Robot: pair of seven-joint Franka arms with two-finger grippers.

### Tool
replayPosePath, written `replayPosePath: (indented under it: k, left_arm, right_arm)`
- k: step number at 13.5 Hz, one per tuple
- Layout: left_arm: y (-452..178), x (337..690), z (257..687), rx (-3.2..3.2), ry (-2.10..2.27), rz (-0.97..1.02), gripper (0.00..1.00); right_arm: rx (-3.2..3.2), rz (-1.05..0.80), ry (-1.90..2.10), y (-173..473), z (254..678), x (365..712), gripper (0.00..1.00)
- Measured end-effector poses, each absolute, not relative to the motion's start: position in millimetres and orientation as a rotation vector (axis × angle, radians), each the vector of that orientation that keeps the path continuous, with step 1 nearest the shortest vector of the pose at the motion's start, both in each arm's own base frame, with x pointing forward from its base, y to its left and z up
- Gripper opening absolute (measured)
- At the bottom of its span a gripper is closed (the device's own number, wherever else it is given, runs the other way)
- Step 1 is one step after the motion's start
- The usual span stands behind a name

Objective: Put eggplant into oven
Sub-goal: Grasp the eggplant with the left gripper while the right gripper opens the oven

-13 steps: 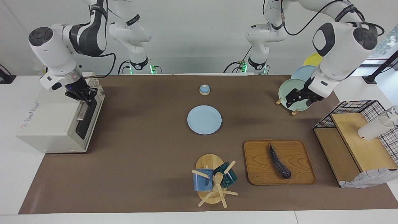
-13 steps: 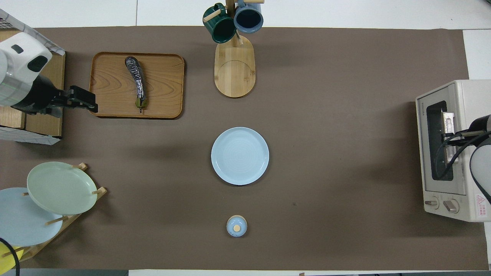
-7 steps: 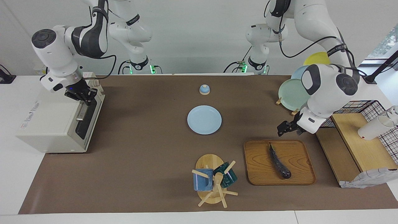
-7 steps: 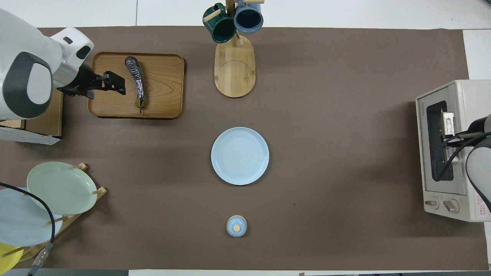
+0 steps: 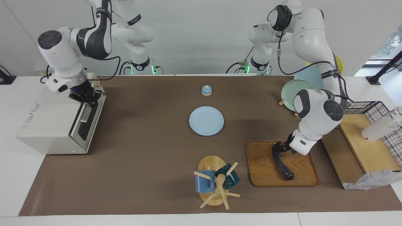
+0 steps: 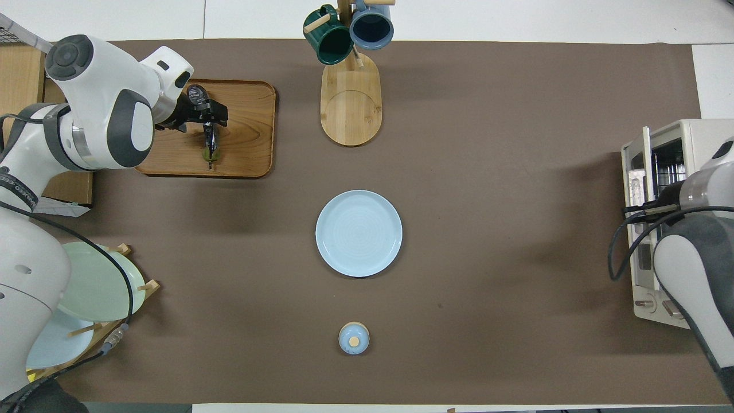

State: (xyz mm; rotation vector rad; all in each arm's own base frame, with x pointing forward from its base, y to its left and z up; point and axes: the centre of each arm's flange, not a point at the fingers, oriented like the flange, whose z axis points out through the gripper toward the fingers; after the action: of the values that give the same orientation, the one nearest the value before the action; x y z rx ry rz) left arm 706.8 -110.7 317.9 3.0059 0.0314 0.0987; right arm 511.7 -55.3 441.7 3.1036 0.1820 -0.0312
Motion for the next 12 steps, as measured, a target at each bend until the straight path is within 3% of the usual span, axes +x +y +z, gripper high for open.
replayPosePath:
  k: [4, 6, 7, 11, 12]
  left_arm:
    - [-114.9, 700.3, 300.2, 3.006, 0.035, 0.119, 0.96]
    - [-114.9, 699.7, 300.0, 3.006, 0.035, 0.121, 0.79]
    - [-115.0, 699.7, 300.8, 3.006, 0.035, 0.122, 0.78]
    - [-114.1, 700.0, 304.3, 3.006, 0.038, 0.129, 0.27]
    - [-115.0, 699.9, 304.4, 3.006, 0.046, 0.128, 0.26]
  right_arm:
    - [3.145, -0.031, 0.2, -28.0, 409.0, 517.3, 0.01]
    - [3.151, 0.023, 0.219, -14.7, 385.2, 520.6, 0.01]
    - [3.15, 0.038, 0.218, -8.1, 373.1, 519.9, 0.01]
    - [3.151, 0.039, 0.209, 3.1, 337.1, 521.1, 0.01]
    - [3.152, 0.031, 0.21, 4.1, 330.9, 521.9, 0.01]
